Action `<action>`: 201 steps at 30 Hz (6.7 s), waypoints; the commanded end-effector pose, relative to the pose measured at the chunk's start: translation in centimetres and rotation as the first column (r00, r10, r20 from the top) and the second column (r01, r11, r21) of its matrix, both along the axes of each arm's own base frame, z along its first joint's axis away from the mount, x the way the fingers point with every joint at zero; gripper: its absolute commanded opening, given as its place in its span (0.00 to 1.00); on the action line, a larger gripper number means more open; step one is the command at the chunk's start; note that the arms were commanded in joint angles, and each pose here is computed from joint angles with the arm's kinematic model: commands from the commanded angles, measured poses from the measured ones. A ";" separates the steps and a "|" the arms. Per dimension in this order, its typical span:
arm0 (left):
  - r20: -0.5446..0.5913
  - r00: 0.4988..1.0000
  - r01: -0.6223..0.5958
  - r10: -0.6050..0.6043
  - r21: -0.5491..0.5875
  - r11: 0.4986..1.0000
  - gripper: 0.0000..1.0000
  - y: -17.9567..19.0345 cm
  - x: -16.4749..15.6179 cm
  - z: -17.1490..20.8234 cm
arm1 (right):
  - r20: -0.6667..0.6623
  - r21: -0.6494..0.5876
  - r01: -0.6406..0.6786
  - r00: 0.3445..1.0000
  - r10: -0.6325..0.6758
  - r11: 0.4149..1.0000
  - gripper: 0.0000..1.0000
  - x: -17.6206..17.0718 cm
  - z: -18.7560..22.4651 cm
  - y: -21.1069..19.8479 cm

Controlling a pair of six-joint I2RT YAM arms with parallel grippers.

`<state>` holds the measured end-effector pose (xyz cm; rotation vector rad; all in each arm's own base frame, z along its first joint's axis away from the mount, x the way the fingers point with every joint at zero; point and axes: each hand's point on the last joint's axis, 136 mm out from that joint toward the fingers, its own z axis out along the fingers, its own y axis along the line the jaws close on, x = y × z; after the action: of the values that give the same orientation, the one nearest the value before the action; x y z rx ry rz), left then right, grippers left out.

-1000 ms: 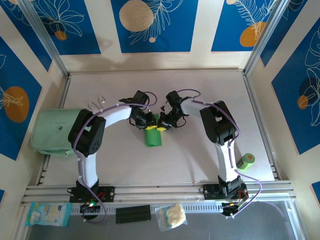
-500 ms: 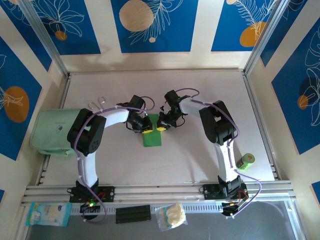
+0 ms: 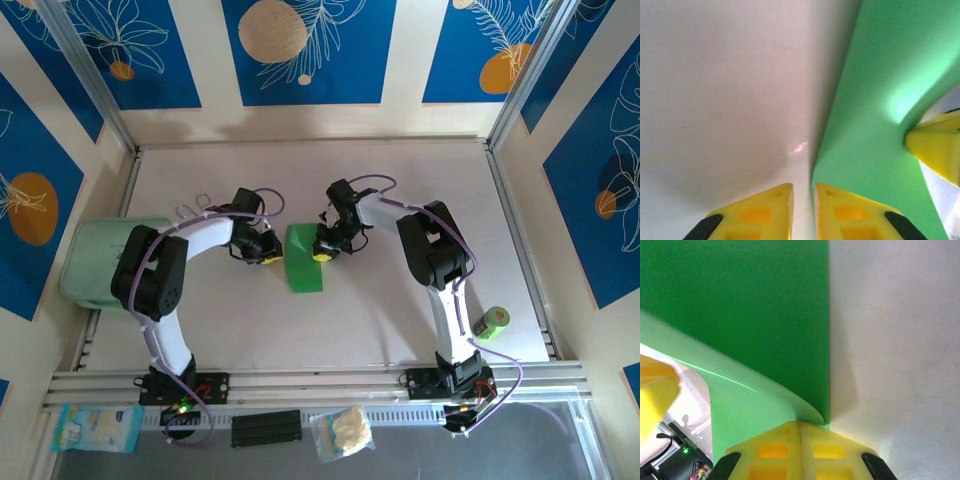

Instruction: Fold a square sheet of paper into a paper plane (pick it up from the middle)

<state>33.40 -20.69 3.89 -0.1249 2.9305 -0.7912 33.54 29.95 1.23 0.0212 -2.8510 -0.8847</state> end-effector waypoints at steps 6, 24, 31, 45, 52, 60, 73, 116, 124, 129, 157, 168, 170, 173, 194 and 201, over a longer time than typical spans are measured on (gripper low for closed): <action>0.055 0.998 0.029 -0.019 -0.198 0.980 0.19 -5.5 0.8 2.6 | -0.131 -0.350 0.006 0.990 -0.055 0.937 0.03 -3.1 -7.5 -6.7; -0.052 0.992 -0.113 0.112 -0.016 0.993 0.17 1.4 2.9 -4.2 | -0.140 -0.436 -0.026 0.989 -0.040 0.900 0.03 -3.7 -8.4 -8.3; 0.041 0.996 -0.079 0.082 -0.075 0.994 0.17 1.4 4.2 0.8 | -0.136 -0.456 -0.028 0.990 -0.038 0.890 0.02 -3.8 -8.5 -8.7; 0.019 0.995 -0.090 0.097 -0.224 0.970 0.15 -5.1 5.6 0.4 | -0.141 -0.460 -0.027 0.989 -0.044 0.887 0.02 -3.9 -8.8 -8.9; 0.016 0.989 -0.143 0.144 -0.078 0.987 0.14 -2.4 6.6 -2.9 | -0.150 -0.459 -0.033 0.988 -0.041 0.888 0.02 -4.2 -9.1 -9.0; 0.053 0.978 -0.200 0.202 -0.027 0.979 0.14 1.8 8.4 -3.1 | -0.156 -0.480 -0.041 0.987 -0.039 0.876 0.02 -4.6 -9.5 -9.6; 0.153 0.977 -0.115 0.149 -0.207 0.972 0.14 -2.9 8.2 2.9 | -0.159 -0.472 -0.034 0.986 -0.047 0.881 0.02 -4.7 -9.7 -9.5; 0.165 0.965 -0.170 0.202 -0.187 0.968 0.13 1.8 11.1 2.3 | -0.170 -0.526 -0.061 0.985 -0.035 0.848 0.02 -5.3 -10.4 -10.8; 0.073 0.992 -0.085 0.101 -0.201 0.976 0.13 -2.3 2.9 3.3 | -0.181 -0.528 -0.064 0.983 -0.038 0.847 0.02 -5.6 -10.6 -10.9; -0.017 0.999 -0.035 0.033 -0.181 0.983 0.11 -3.5 -1.2 1.1 | -0.184 -0.526 -0.066 0.982 -0.038 0.848 0.02 -5.6 -10.6 -10.9; 0.091 0.993 0.092 -0.074 -0.216 0.972 0.11 -3.8 -4.1 1.9 | -0.191 -0.513 -0.061 0.980 -0.045 0.856 0.01 -5.7 -10.9 -10.7; -0.027 0.996 0.075 -0.079 -0.141 0.987 0.10 -4.5 -6.1 -2.0 | -0.197 -0.510 -0.057 0.979 -0.052 0.859 0.01 -5.8 -11.0 -10.7; -0.041 0.995 0.081 -0.087 -0.124 0.989 0.10 -4.0 -6.7 -2.6 | -0.196 -0.509 -0.056 0.979 -0.052 0.859 0.01 -5.7 -11.0 -10.7; -0.072 0.992 0.094 -0.101 -0.100 0.991 0.09 -3.1 -8.3 -3.7 | -0.195 -0.510 -0.055 0.979 -0.054 0.859 0.01 -5.7 -11.0 -10.7; 0.079 0.996 0.058 -0.047 -0.143 0.988 0.09 -2.6 -7.8 2.2 | -0.201 -0.510 -0.058 0.978 -0.054 0.858 0.01 -5.7 -10.9 -10.7; 0.063 0.998 -0.019 0.032 -0.196 0.980 0.08 -5.0 -3.8 0.7 | -0.201 -0.505 -0.053 0.978 -0.057 0.862 0.01 -5.7 -10.9 -10.6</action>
<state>28.11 -24.54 4.99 -0.0922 2.7970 -1.0257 33.29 29.64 0.47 0.0212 -2.8611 -0.8160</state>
